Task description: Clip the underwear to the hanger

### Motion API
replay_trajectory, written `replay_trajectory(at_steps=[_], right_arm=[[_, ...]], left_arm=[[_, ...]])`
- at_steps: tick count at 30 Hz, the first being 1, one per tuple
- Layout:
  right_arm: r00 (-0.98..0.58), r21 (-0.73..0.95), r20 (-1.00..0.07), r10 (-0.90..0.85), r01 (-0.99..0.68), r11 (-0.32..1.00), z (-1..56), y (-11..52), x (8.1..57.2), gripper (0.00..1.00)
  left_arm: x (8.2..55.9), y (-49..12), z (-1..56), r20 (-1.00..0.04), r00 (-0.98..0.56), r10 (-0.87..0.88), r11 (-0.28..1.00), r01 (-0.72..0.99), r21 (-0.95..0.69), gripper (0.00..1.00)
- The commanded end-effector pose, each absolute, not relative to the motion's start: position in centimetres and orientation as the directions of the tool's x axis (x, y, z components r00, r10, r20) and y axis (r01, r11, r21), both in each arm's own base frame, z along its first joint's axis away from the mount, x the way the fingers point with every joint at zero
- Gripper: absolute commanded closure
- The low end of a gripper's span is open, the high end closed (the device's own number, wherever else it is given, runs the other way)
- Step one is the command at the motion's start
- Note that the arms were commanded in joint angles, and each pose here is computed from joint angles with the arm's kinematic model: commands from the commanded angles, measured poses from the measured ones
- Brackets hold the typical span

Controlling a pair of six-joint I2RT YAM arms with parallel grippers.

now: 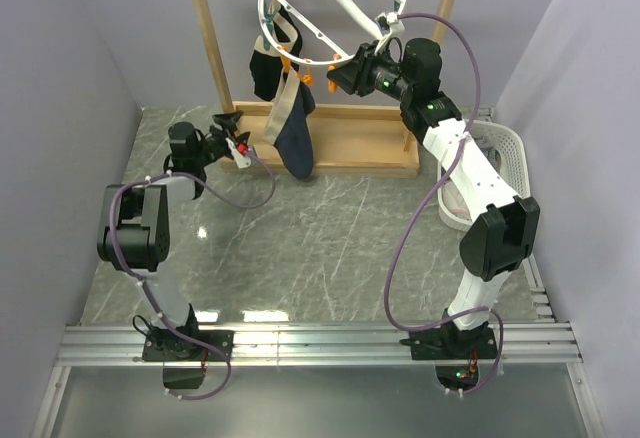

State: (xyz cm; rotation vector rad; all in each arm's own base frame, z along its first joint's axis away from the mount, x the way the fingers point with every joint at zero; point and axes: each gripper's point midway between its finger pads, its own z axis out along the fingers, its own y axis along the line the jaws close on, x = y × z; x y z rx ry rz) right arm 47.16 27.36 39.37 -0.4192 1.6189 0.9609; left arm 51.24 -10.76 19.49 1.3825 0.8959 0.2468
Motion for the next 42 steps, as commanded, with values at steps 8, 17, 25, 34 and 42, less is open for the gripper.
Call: replay_trajectory(at_steps=[8, 17, 25, 34, 42], right_arm=[[-0.184, 0.305, -0.949, 0.257, -0.747, 0.591, 43.2, 27.1, 47.3, 1.0], [-0.185, 0.302, -0.95, 0.251, -0.747, 0.592, 43.1, 27.1, 47.4, 1.0], [-0.192, 0.308, -0.948, 0.253, -0.751, 0.584, 42.9, 27.2, 47.3, 1.0], [-0.216, 0.334, -0.939, 0.266, -0.751, 0.569, 42.7, 27.6, 47.5, 1.0], [-0.209, 0.322, -0.944, 0.255, -0.756, 0.571, 42.6, 27.5, 47.2, 1.0]], left_arm=[[56.4, -13.5, 21.0, -0.419, 0.688, 0.593, 0.293, 0.3, 0.908, 0.46], [52.7, -16.7, 19.5, -0.475, 0.747, 0.465, 0.204, 0.432, 0.879, 0.48], [46.0, -18.4, 21.6, -0.49, 0.791, 0.368, 0.155, 0.467, 0.871, 0.48], [44.5, -20.5, 22.9, -0.447, 0.822, 0.352, 0.16, 0.418, 0.894, 0.4], [46.0, -20.2, 22.9, -0.394, 0.835, 0.383, 0.167, 0.357, 0.919, 0.35]])
